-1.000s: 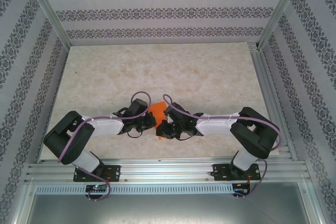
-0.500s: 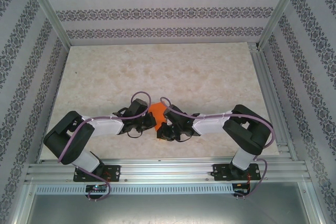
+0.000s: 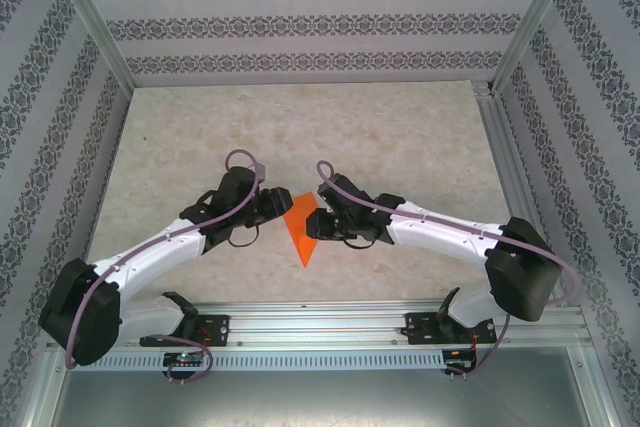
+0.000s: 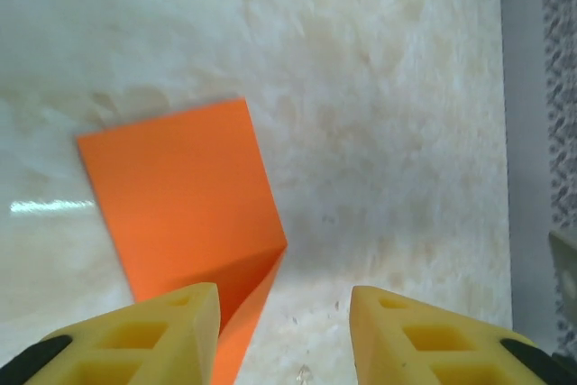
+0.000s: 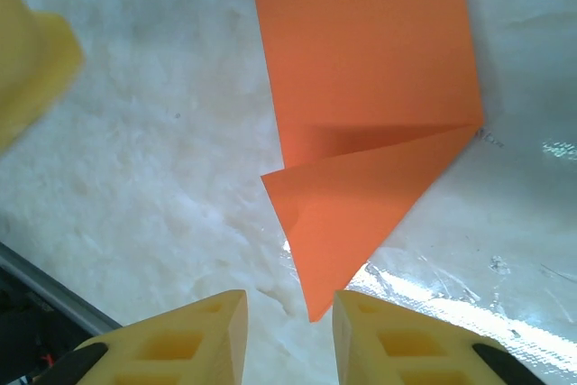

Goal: Fold a paper plane with a square sheet of paper (pick it up from the middle)
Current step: Third fold the triangle at the center of the table, then turn over the paper at the center of the table.

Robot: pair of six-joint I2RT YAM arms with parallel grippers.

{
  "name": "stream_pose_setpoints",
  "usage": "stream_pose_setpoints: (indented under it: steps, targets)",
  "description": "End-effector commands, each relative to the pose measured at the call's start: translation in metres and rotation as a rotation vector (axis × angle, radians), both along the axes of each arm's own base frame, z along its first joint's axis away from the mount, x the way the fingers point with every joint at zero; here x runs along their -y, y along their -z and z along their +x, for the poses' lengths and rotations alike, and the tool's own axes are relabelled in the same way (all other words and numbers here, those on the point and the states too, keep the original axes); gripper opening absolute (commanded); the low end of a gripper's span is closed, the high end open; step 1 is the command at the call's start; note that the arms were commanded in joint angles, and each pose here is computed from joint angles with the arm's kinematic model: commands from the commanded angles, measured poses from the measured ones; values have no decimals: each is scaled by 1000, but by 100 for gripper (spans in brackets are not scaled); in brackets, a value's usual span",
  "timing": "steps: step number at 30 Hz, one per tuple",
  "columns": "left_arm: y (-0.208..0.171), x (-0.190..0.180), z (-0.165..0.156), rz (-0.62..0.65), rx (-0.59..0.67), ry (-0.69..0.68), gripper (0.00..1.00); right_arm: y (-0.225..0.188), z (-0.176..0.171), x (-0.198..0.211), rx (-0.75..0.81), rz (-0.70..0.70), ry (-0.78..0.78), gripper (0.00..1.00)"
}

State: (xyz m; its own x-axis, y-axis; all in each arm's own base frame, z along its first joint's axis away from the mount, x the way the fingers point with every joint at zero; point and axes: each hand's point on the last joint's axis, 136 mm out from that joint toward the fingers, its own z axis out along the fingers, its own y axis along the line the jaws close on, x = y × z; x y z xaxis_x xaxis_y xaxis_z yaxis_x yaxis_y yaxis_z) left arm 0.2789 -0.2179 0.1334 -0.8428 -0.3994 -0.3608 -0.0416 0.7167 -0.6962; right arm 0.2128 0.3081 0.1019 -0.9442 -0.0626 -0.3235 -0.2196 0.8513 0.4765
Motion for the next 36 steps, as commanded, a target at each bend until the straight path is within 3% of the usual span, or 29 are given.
stream_pose_setpoints:
  steps: [1,3,8,21,36]
  targets:
    - [43,-34,-12,28,-150,-76,48,13,2,4,12,-115,-50,32]
    - [55,-36,-16,-25,-202,-91,54,13,5,-2,20,-146,-60,32]
    - [67,-31,-21,-129,-261,-105,57,23,8,-21,-15,-186,-107,33]
    - [77,-90,-23,-68,-298,-318,56,52,13,-34,24,-547,-193,55]
    - [70,-120,-34,-19,-272,-416,57,79,13,-42,45,-717,-227,52]
